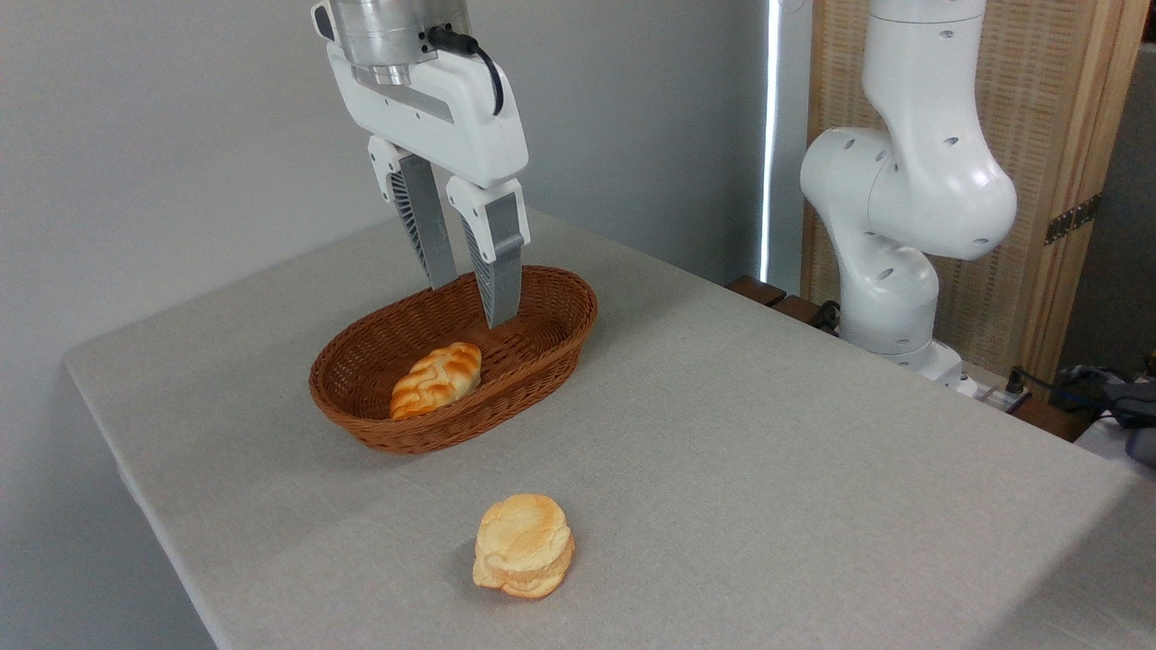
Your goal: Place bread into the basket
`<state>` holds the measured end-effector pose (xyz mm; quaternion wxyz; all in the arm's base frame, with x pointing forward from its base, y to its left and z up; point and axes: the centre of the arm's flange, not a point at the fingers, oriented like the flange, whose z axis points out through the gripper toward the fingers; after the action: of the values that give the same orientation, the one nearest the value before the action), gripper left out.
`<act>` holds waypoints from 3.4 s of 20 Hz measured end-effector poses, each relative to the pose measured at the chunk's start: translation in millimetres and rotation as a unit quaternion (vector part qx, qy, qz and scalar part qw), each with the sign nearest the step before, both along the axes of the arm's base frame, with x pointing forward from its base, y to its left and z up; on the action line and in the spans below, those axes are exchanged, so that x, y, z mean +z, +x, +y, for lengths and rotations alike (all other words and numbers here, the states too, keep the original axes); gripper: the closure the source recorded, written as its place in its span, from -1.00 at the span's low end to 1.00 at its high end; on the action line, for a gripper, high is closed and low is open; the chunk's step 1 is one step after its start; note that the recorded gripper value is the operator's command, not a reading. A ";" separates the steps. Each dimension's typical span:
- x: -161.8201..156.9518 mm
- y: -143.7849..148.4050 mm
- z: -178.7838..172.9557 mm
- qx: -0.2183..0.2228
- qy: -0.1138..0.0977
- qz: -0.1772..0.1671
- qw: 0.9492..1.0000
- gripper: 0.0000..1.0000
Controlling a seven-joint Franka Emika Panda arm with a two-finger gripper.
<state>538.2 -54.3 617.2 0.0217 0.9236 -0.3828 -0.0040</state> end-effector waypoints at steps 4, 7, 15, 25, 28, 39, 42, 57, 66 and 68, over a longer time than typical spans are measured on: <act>0.3 -0.3 0.4 0.041 0.001 0.002 0.999 -1.00; 0.9 -0.6 0.5 0.047 0.001 0.001 0.999 -1.00; 4.3 -0.5 0.5 0.047 0.000 -0.003 0.999 -1.00; 5.1 0.2 5.6 0.029 0.000 -0.005 1.000 -1.00; 5.2 0.7 11.4 0.011 -0.001 -0.006 1.000 -1.00; 4.9 0.8 12.7 0.008 -0.001 -0.006 1.000 -1.00; 4.4 1.2 13.3 0.008 -0.001 -0.005 1.000 -1.00; -49.1 18.2 43.6 0.012 0.028 -0.038 0.999 -1.00; -120.9 15.2 42.5 0.019 0.009 -0.041 0.999 -1.00; -137.2 13.4 42.7 0.020 0.009 -0.046 0.999 -1.00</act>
<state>551.7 -11.6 479.9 -0.0038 0.9303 -0.3652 0.0352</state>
